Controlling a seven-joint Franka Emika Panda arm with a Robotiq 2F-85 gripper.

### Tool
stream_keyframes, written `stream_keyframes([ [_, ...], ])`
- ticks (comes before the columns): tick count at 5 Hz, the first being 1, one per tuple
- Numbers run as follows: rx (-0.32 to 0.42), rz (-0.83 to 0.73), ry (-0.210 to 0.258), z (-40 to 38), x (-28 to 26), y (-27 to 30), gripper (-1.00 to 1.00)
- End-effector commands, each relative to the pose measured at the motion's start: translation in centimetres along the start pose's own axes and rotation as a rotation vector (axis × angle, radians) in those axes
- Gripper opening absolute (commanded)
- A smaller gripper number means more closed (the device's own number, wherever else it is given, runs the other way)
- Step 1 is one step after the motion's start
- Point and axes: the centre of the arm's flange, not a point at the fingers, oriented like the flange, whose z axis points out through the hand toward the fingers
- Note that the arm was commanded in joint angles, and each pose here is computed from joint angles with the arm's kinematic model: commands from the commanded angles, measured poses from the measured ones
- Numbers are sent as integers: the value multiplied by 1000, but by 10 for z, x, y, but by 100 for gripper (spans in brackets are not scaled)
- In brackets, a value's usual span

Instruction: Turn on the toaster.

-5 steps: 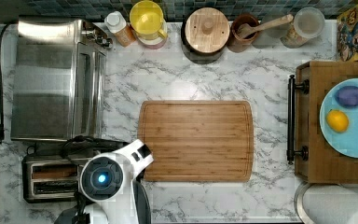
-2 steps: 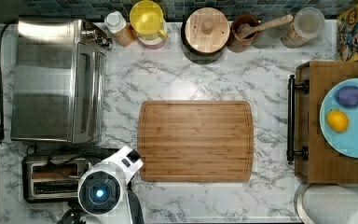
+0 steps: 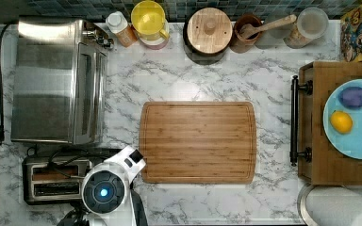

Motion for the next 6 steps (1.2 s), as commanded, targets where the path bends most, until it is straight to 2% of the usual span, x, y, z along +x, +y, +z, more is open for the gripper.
stream_keyframes([
  [1,78,-58,-62,12,-15,-24,-100],
  [2,31,-52,-14,16,-15,-29,-100],
  [4,-49,17,-13,33,-6,-10,-100],
  [5,-101,62,-59,44,3,9,-100],
  [6,-107,140,-95,48,12,35,-100],
])
